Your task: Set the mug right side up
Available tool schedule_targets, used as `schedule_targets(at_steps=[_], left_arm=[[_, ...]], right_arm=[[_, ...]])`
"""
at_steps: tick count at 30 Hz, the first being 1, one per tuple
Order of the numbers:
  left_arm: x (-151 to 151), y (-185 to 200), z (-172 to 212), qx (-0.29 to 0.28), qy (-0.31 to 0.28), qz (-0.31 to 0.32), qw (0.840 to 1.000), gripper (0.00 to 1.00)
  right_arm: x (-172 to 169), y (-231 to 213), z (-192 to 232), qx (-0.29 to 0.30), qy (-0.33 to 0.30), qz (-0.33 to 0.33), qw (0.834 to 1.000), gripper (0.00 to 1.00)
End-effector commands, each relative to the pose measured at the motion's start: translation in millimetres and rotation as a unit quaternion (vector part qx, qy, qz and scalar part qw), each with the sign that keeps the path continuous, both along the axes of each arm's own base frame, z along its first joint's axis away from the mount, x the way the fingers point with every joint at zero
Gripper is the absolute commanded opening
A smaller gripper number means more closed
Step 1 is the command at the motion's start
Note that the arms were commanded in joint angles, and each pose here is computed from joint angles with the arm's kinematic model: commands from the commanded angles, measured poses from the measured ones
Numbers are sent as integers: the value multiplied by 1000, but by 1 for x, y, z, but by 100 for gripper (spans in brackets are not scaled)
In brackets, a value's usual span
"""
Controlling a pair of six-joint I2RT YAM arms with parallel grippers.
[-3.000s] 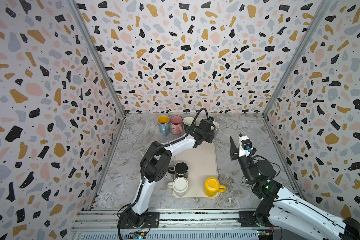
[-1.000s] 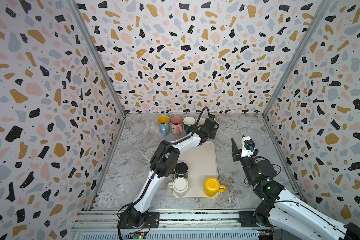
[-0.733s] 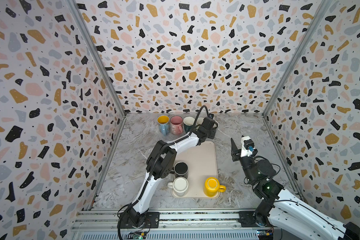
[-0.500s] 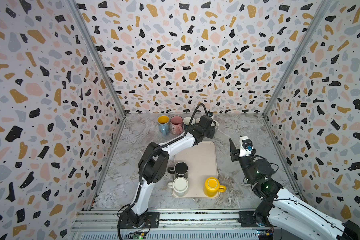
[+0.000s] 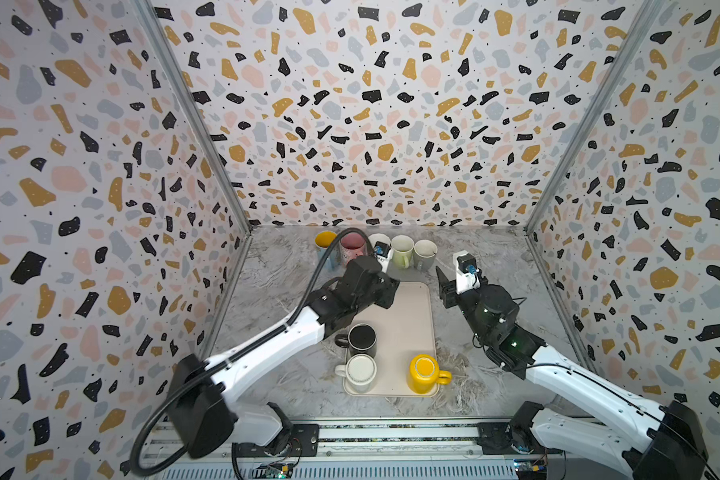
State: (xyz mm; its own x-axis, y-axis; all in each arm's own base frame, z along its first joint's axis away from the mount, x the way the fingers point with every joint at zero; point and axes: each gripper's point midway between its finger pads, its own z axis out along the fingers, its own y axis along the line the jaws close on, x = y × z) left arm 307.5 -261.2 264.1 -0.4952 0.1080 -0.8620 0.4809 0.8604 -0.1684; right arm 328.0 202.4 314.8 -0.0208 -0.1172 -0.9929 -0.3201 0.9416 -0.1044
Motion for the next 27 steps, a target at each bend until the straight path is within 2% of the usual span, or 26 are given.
schedule_targets(at_steps=[1, 5, 7, 10, 13, 15, 19, 24, 27], left_arm=[[-9, 39, 9, -48, 9, 70, 996, 57], [-17, 77, 31, -182, 49, 121, 975, 57], [-20, 94, 44, -256, 59, 147, 954, 60], [-22, 113, 51, -337, 86, 174, 921, 62], [-18, 123, 41, -387, 139, 188, 892, 61], [-14, 123, 23, -415, 189, 191, 869, 59], [-10, 117, -24, -462, 301, 199, 811, 53], [-11, 118, -54, -471, 361, 237, 769, 56], [-13, 130, -69, -468, 379, 288, 745, 55]], right_arm=[[16, 14, 9, 28, 40, 9, 999, 62], [37, 28, 11, 65, 79, 19, 995, 63], [40, 35, 7, 79, 90, 31, 992, 63], [41, 39, -8, 83, 106, 39, 990, 64], [43, 34, -22, 79, 125, 29, 989, 64], [43, 30, -27, 82, 132, 23, 988, 64], [41, 25, -33, 90, 136, 24, 986, 64], [43, 18, -42, 89, 143, 17, 986, 64], [46, 16, -50, 84, 151, 12, 985, 64]])
